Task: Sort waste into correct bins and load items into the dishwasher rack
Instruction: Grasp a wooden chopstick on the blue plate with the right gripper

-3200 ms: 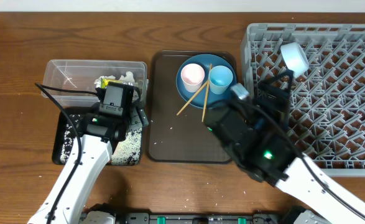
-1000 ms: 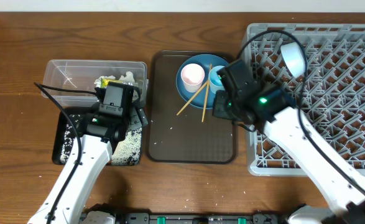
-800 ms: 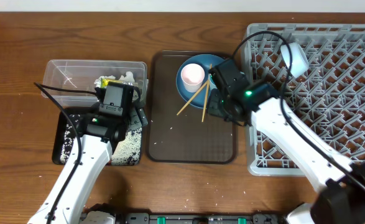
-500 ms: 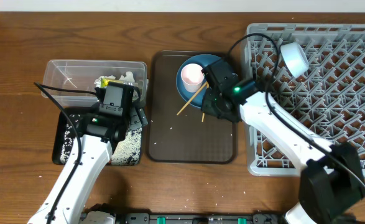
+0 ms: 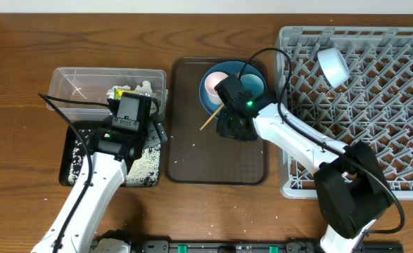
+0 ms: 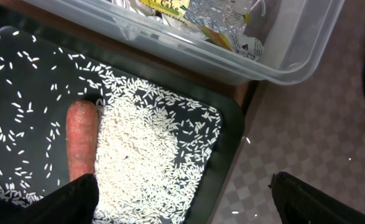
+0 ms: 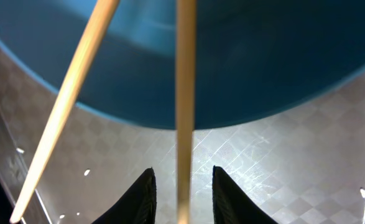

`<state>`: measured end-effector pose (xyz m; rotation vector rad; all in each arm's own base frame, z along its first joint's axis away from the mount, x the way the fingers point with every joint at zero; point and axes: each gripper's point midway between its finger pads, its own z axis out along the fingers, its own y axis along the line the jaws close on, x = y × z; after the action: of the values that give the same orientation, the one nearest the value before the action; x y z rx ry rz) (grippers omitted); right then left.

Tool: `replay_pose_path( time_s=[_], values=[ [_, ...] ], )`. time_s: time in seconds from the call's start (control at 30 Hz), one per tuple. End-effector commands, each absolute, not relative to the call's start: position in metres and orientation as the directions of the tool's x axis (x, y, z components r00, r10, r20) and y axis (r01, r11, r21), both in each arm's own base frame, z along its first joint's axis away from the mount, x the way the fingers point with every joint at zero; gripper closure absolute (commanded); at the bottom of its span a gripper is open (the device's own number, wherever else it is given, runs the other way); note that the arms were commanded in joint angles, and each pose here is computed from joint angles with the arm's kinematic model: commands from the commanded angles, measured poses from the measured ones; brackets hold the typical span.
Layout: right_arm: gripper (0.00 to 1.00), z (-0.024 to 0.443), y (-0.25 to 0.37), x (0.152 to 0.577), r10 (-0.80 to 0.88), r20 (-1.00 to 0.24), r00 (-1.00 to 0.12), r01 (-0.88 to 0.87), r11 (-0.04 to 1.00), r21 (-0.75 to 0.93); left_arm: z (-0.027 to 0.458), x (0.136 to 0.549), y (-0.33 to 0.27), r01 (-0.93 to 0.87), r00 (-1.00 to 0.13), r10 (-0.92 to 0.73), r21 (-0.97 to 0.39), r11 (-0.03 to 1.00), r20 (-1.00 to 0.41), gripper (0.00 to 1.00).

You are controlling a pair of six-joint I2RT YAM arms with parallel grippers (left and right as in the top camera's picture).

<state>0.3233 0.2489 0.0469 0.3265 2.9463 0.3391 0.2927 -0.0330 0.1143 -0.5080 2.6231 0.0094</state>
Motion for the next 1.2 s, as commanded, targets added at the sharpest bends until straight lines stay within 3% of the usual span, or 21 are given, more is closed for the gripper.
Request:
replay_pose_path(
  time_s=[0.0,0.27,0.5,0.7,1.17],
  values=[
    [0.74,0.044,0.253,0.319,0.235,-0.119,-0.965,0.202,0.95,0.239,0.117,0.293,-0.029,-0.356,-0.818,-0.346,-0.068,0.932,-0.46,0.09],
    [0.86,0.042,0.243,0.315,0.241,-0.103,-0.965,0.217,0.955,0.204,0.117,0.293,-0.029,-0.356,-0.818,-0.346,-0.068,0.932,-0.46,0.09],
    [0.87,0.041,0.242,0.313,0.24,-0.098,-0.966,0.218,0.956,0.199,0.117,0.292,-0.03,-0.353,-0.819,-0.346,-0.074,0.933,-0.457,0.09],
    [0.98,0.043,0.242,0.314,0.241,-0.1,-0.965,0.217,0.955,0.202,0.117,0.292,-0.03,-0.353,-0.819,-0.346,-0.074,0.933,-0.457,0.09],
    [0.99,0.085,0.24,0.309,0.18,-0.16,-0.971,0.137,0.959,0.25,0.117,0.293,-0.03,-0.353,-0.818,-0.346,-0.075,0.933,-0.459,0.09]
  ],
)
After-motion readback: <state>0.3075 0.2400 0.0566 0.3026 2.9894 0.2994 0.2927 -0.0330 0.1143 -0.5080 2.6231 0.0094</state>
